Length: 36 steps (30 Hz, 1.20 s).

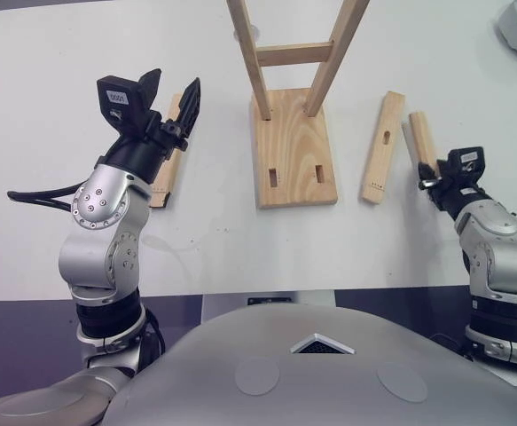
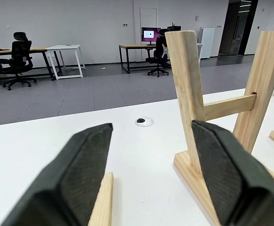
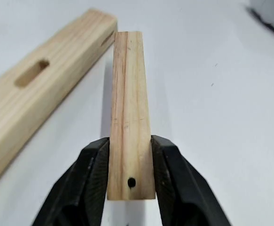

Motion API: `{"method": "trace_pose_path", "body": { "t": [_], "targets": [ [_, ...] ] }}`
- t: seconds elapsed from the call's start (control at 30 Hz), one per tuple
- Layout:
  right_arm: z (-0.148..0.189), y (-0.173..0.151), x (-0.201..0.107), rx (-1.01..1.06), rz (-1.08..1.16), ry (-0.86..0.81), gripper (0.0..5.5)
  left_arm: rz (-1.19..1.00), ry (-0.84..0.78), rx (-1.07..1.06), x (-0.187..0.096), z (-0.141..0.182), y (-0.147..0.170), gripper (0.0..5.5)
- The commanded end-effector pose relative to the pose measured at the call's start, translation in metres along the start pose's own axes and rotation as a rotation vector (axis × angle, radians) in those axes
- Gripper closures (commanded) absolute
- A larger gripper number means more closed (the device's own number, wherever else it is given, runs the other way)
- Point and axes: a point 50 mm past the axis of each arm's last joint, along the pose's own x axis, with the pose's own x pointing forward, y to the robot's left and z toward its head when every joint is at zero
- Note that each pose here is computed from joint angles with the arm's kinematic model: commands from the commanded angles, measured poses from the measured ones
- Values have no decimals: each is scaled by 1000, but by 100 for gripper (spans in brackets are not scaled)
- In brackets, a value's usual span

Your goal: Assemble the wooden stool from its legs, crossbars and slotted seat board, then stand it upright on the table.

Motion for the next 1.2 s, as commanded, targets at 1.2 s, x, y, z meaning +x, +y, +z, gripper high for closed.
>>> {"method": "trace_pose_path", "body": {
  "t": [1.2],
  "targets": [
    [181,158,-41,-240,752,-987,417,-493,-263,-579,38,117,-35,238]
  ]
}}
